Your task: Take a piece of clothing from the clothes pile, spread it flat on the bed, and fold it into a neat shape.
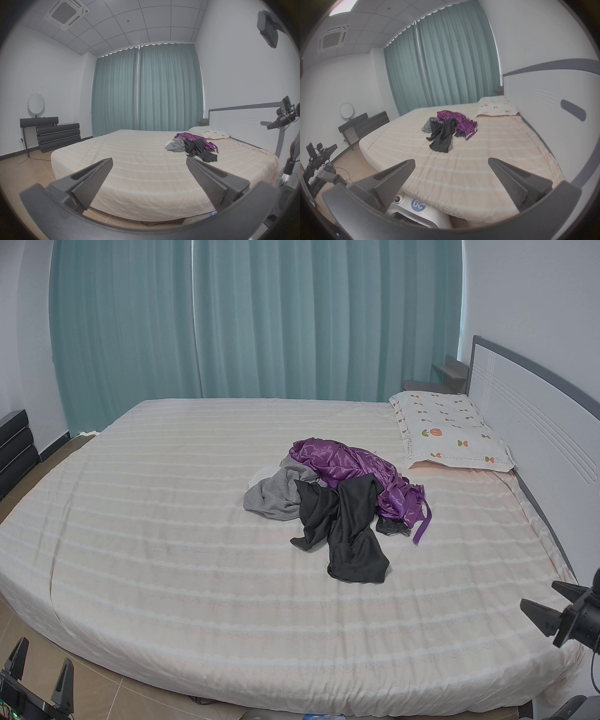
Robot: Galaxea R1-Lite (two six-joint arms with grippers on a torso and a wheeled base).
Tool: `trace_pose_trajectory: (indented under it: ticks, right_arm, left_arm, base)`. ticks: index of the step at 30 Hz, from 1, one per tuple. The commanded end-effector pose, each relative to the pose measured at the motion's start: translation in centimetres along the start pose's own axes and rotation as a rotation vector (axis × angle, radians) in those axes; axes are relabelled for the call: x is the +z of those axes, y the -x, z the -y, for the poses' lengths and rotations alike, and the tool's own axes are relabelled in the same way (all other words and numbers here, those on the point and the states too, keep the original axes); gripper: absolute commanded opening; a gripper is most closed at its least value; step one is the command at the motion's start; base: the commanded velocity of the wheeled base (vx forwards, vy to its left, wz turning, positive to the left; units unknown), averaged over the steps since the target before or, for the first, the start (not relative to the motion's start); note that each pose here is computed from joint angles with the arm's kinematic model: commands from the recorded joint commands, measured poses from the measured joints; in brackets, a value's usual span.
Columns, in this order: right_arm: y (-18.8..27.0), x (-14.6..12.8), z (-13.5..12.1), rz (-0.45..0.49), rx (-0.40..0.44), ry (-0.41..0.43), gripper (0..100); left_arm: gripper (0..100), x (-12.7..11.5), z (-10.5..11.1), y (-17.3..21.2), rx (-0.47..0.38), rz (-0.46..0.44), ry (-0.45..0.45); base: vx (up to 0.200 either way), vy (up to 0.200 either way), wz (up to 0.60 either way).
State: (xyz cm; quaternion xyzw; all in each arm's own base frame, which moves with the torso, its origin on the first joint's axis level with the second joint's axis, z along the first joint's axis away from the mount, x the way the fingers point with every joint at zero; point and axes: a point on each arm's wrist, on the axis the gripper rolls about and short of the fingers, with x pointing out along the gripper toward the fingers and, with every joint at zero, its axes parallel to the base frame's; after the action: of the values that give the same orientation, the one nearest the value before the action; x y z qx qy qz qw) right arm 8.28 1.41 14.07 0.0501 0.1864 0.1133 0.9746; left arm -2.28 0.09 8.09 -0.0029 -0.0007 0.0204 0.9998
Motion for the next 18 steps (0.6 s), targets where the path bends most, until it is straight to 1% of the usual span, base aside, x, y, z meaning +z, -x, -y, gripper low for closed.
trace_pose_trajectory:
  ticks: [1, 2, 3, 4, 5, 6, 7, 8, 9, 10, 11, 12, 14, 15, 17, 18]
  right_arm:
    - [-9.9, 1.1, -0.2, -0.225, 0.034, -0.052, 100]
    - [-10.3, 1.1, -0.2, -0.233, 0.032, -0.058, 100]
    - [-12.3, 1.1, -0.1, -0.262, 0.024, -0.084, 100]
    - [-13.4, 1.1, -0.1, -0.269, 0.021, -0.094, 100]
    - [-13.4, 1.1, -0.1, -0.269, 0.021, -0.094, 100]
    - [-16.2, 0.9, 0.1, -0.277, 0.006, -0.115, 100]
    - [-17.5, 0.8, 0.2, -0.274, -0.004, -0.125, 100]
    - [-17.8, 0.8, 0.2, -0.273, -0.006, -0.128, 100]
    - [-20.5, 0.6, 0.4, -0.247, -0.032, -0.157, 100]
    - [-20.7, 0.6, 0.4, -0.246, -0.034, -0.159, 100]
    - [-23.0, 0.3, 0.3, -0.219, -0.05, -0.185, 100]
    - [-24.4, 0.0, 0.2, -0.208, -0.055, -0.2, 100]
    - [-26.7, -0.5, 0.2, -0.198, -0.071, -0.223, 100]
    - [-26.7, -0.5, 0.2, -0.198, -0.071, -0.223, 100]
    - [-30.1, -1.3, 0.2, -0.189, -0.091, -0.259, 100]
    - [-30.8, -1.3, 0.1, -0.184, -0.091, -0.269, 100]
  left_arm:
    - [100, -0.5, 0.0, 0.0, 0.001, 0.0, 0.0]
    - [100, -0.5, 0.0, 0.0, 0.001, 0.0, 0.0]
    - [100, -0.5, 0.0, 0.0, 0.001, 0.0, 0.0]
    - [100, -0.5, 0.0, 0.0, 0.001, 0.0, 0.0]
    - [100, -0.5, 0.0, 0.0, 0.001, 0.0, 0.0]
    - [100, -0.5, 0.0, 0.0, 0.001, 0.0, 0.0]
    - [100, -0.5, 0.0, 0.0, 0.001, 0.0, 0.0]
    - [100, -0.5, 0.0, 0.0, 0.001, 0.0, 0.0]
    - [100, -0.5, 0.0, 0.0, 0.001, 0.0, 0.0]
    - [100, -0.5, 0.0, 0.0, 0.001, 0.0, 0.0]
    - [100, -0.5, 0.0, 0.0, 0.001, 0.0, 0.0]
    - [100, -0.5, 0.0, 0.0, 0.001, 0.0, 0.0]
    - [100, -0.5, 0.0, 0.0, 0.001, 0.0, 0.0]
    - [100, -0.5, 0.0, 0.0, 0.001, 0.0, 0.0]
    - [100, -0.5, 0.0, 0.0, 0.001, 0.0, 0.0]
    - [100, -0.5, 0.0, 0.0, 0.001, 0.0, 0.0]
  base:
    - [0.0, 0.0, 0.0]
    - [0.0, 0.0, 0.0]
    - [0.0, 0.0, 0.0]
    - [0.0, 0.0, 0.0]
    - [0.0, 0.0, 0.0]
    - [0.0, 0.0, 0.0]
    - [0.0, 0.0, 0.0]
    - [0.0, 0.0, 0.0]
    - [0.0, 0.0, 0.0]
    - [0.0, 0.0, 0.0]
    - [0.0, 0.0, 0.0]
    - [0.0, 0.0, 0.0]
    - [0.0, 0.0, 0.0]
    - [0.0, 0.0, 0.0]
    - [0.0, 0.0, 0.0]
    - [0.0, 0.0, 0.0]
